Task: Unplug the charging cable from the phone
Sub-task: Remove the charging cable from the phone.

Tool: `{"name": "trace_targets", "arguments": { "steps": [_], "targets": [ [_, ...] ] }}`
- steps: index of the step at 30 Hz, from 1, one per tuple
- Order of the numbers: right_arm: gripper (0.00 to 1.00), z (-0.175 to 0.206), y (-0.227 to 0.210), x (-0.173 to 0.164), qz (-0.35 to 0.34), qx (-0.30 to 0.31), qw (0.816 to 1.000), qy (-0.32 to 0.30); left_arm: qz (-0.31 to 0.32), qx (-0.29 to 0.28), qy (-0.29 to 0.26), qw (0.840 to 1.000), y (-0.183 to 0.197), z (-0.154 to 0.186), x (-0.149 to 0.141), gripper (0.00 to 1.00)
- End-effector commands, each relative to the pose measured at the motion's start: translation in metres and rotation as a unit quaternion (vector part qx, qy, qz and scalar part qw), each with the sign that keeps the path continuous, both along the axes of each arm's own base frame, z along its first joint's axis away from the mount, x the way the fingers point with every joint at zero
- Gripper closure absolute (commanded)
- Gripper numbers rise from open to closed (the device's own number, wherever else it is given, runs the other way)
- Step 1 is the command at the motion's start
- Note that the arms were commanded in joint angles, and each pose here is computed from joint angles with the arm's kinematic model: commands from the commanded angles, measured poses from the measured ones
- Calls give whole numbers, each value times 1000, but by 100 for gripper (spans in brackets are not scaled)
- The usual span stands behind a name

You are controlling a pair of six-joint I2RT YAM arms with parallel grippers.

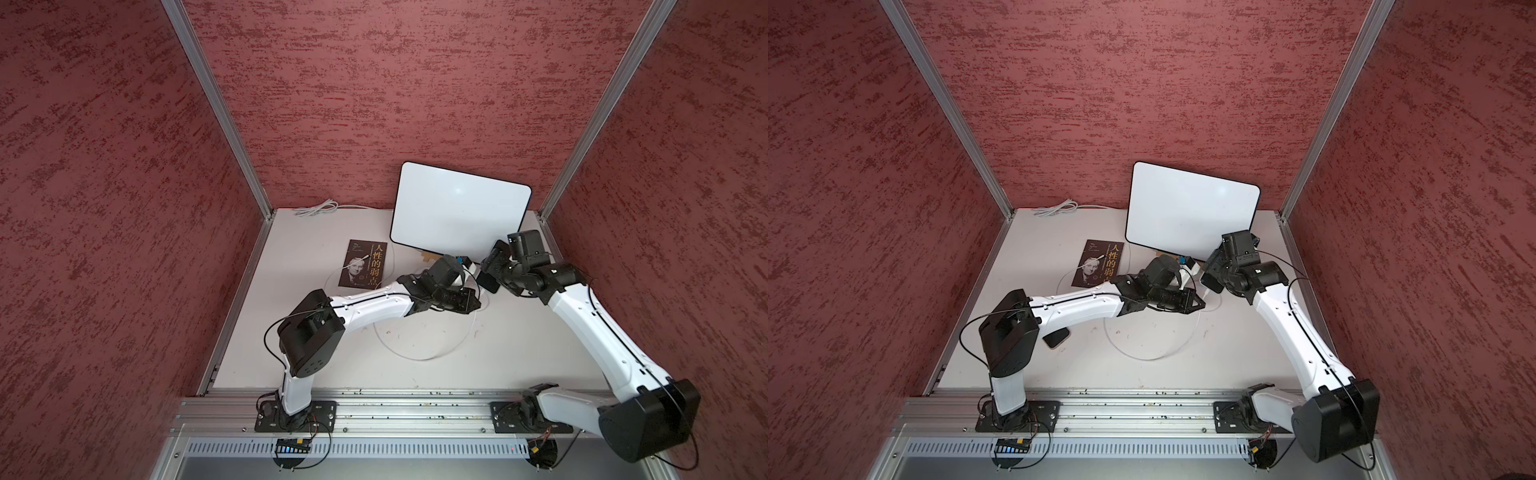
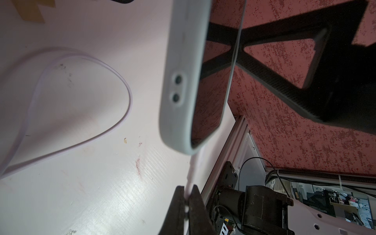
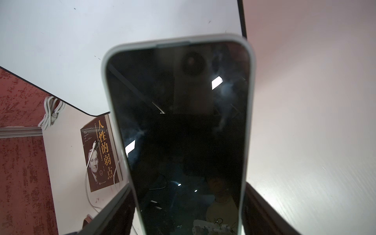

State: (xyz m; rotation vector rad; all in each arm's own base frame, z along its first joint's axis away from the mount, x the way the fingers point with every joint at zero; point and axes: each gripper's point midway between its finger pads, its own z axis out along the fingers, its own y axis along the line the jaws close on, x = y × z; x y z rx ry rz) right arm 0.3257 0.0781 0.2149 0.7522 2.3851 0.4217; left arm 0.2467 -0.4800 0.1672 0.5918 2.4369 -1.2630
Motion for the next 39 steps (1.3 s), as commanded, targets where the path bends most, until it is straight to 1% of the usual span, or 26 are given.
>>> {"name": "trace_targets", "arguments": {
  "steps": [1, 39],
  "targets": [
    [64, 22, -3, 6, -11, -2, 999, -47, 2, 1, -10, 1000, 3, 9, 6, 100],
    [65, 40, -6, 7, -23, 1, 997, -68, 5, 7, -6, 1000, 7, 5, 8, 100]
  ]
}}
